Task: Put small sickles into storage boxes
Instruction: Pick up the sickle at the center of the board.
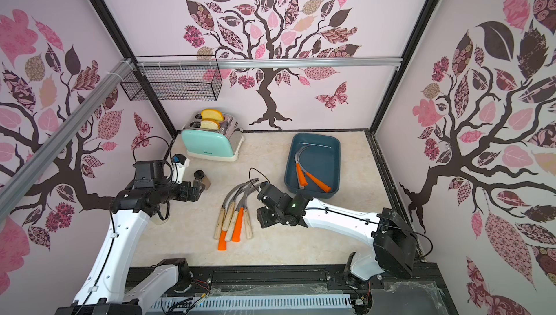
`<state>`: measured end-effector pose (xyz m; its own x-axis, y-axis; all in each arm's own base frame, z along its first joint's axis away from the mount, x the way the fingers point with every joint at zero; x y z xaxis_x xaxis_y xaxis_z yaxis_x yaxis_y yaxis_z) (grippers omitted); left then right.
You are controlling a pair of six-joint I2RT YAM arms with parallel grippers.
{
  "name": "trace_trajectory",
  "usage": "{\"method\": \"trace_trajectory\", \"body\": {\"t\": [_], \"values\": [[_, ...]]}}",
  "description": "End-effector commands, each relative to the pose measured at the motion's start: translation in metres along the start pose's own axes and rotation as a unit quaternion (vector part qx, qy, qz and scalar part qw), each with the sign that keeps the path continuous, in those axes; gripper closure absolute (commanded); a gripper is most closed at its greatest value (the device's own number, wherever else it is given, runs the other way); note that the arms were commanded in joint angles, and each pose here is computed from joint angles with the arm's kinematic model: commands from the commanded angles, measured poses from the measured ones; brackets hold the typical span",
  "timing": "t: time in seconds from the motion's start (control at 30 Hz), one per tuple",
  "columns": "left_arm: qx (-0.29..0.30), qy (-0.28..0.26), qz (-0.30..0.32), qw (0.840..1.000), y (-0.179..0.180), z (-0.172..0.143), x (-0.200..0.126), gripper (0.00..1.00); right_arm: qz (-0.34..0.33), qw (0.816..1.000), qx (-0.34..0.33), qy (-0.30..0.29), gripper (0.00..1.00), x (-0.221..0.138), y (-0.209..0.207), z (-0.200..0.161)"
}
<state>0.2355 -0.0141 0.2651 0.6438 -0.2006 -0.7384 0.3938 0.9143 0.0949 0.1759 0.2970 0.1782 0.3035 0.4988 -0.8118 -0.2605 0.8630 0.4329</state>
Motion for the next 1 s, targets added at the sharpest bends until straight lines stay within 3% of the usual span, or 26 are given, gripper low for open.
{"method": "trace_trajectory", "body": {"t": [0.0,0.33,0.8,0.97], "values": [[0.012,-0.013,0.012,1.0,0.0,0.004,-0.009,0.02,0.01,1.0,0.004,-0.019,0.39,-0.003,0.01,0.005],[0.018,-0.003,0.028,0.999,0.002,-0.003,-0.007,0.02,0.004,1.0,-0.005,-0.017,0.39,0.003,0.015,-0.002],[0.025,-0.002,-0.047,0.999,-0.013,-0.005,0.001,0.02,-0.044,0.998,-0.043,0.002,0.47,0.031,0.037,-0.018],[0.03,0.007,-0.043,0.999,-0.013,-0.009,0.0,0.02,-0.055,0.997,-0.047,-0.025,0.45,0.028,0.037,-0.012]]}}
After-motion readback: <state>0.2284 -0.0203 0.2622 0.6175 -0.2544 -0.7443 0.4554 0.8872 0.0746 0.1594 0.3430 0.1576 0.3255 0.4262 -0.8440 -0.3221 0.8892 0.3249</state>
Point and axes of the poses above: each gripper's point midway between its finger pads, its own x axis out along the fingers, its own y axis along the line the jaws close on, z = x × y, the point moved 6 cm from there along -x, back along the fingers, and after that the axes turned 13 degrees about x, right-handed, at the moved point
